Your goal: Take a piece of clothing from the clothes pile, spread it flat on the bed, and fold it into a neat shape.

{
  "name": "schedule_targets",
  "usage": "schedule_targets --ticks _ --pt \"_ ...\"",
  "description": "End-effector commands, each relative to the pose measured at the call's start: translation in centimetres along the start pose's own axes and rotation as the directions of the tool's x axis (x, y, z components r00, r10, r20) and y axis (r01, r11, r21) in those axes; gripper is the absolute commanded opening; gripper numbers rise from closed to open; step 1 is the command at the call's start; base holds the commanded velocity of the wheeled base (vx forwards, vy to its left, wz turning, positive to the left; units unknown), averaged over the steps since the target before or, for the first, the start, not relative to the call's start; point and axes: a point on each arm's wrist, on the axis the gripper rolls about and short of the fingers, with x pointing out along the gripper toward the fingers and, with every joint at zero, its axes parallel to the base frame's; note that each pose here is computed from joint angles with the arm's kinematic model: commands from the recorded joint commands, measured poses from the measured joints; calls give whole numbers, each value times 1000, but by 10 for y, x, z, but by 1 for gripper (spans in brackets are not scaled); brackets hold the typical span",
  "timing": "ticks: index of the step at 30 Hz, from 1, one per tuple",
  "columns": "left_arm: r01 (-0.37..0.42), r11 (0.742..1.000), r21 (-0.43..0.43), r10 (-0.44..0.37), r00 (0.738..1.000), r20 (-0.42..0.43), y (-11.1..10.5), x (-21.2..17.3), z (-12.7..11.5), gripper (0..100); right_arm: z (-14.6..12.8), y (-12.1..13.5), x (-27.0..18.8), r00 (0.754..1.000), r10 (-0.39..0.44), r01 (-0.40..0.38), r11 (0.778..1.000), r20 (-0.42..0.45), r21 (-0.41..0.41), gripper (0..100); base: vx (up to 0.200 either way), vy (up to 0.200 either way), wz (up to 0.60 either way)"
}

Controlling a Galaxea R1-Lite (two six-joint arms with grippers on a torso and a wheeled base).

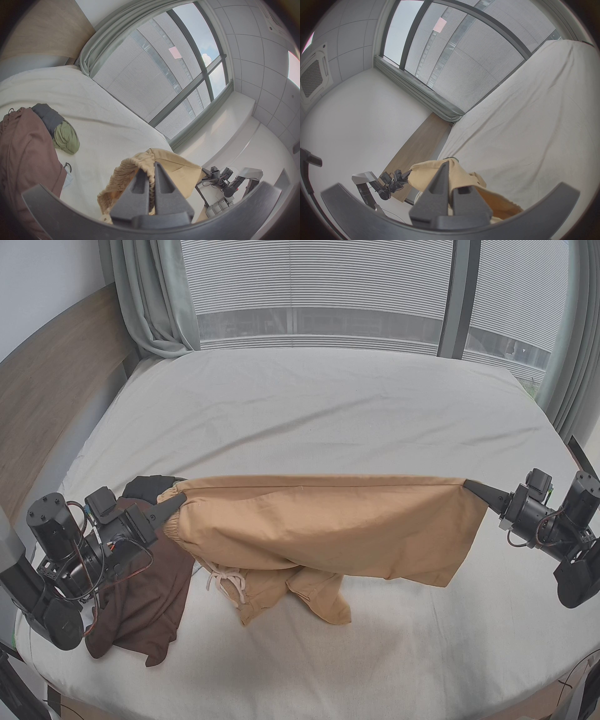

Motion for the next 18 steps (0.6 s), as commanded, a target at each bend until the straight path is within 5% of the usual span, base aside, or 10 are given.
schedule_targets --ticks 1,18 --pt "-8 1000 11 8 999 42 1 7 7 0 6 -9 12 1000 -13 13 1000 -5 14 0 0 0 0" --pt "-41 999 -11 42 994 98 23 43 9 0 13 -44 61 998 -47 44 997 41 68 0 0 0 0"
